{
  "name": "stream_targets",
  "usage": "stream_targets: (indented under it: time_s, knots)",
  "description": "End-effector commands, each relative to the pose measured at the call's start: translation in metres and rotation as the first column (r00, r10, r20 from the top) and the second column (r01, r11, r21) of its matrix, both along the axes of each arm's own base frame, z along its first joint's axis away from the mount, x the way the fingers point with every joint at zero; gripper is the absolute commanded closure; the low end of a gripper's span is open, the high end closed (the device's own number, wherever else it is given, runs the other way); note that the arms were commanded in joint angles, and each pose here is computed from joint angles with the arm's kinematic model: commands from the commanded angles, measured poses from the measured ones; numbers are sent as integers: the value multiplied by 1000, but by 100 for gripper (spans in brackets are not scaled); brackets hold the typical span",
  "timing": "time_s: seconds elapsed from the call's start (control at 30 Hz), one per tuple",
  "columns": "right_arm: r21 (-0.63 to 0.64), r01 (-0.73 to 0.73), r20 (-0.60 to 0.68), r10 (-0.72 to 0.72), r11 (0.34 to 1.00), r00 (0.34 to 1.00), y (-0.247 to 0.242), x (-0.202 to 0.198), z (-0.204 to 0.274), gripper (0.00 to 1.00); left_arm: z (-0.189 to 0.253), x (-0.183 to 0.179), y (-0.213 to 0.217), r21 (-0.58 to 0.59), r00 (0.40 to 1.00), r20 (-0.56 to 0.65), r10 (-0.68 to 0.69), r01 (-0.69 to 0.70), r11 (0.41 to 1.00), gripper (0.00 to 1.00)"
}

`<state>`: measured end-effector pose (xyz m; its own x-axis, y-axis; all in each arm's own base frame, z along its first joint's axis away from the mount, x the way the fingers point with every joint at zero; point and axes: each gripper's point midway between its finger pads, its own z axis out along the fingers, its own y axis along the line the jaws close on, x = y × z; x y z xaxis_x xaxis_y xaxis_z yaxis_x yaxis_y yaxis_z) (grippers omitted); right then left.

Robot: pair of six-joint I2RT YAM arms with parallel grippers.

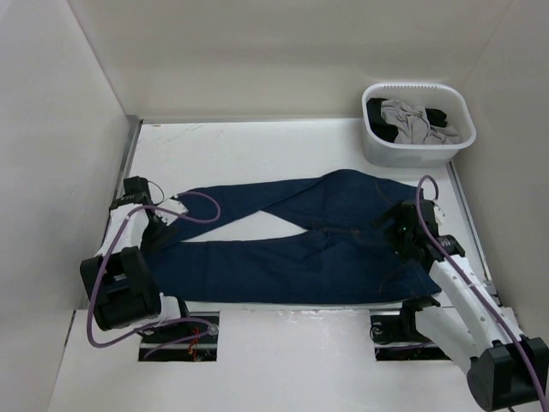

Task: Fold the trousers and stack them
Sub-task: Flatten the trousers out, then fold the trousers

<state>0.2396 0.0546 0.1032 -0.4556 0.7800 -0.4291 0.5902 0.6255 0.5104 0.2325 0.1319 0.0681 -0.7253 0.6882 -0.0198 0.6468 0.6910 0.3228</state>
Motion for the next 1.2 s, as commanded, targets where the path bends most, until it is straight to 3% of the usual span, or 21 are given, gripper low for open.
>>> stream_targets:
  time_s: [0.0, 0.13, 0.33, 0.53, 0.67, 0.73, 0.83, 0.9, 1.07, 1.17]
  knots:
    - [14, -1, 59, 0, 1000, 998, 5, 18, 1, 0, 10, 17, 8, 21, 999, 29, -33, 32, 999, 37]
    - [-5, 68, -30, -68, 998, 997, -9, 10, -19, 0, 4, 12, 5, 9, 985, -120, -122, 124, 992, 37]
    - [-30, 170, -15, -171, 985, 985, -29, 20, -15, 0, -7, 1, 23, 84, 883, -422, -207, 265, 960, 40]
    - [-128, 231, 43, -227, 965, 973, -59, 36, 7, 0, -11, -5, 22, 84, 830, -496, -254, 337, 938, 41]
    - [-338, 71, 28, -65, 939, 997, -77, 79, 29, 0, -16, -6, 21, 96, 799, -536, -272, 378, 921, 41]
    - [-407, -25, -27, 15, 913, 1000, -78, 99, 28, 0, -18, -6, 22, 98, 789, -554, -266, 379, 920, 49]
    - [-448, -147, -112, 108, 882, 988, -77, 129, 15, 0, -17, -4, 22, 91, 793, -559, -242, 348, 933, 82]
    - [-454, -175, -160, 114, 874, 981, -81, 140, 1, 0, -14, -1, 26, 102, 816, -539, -208, 309, 946, 92]
    - [-460, -116, -229, 8, 880, 973, -119, 153, -23, 0, 10, 40, 34, 143, 946, -303, -111, 160, 977, 100]
    - [-454, -82, -252, -40, 887, 967, -139, 162, -32, 0, 33, 60, 42, 141, 986, -158, -51, 74, 987, 100]
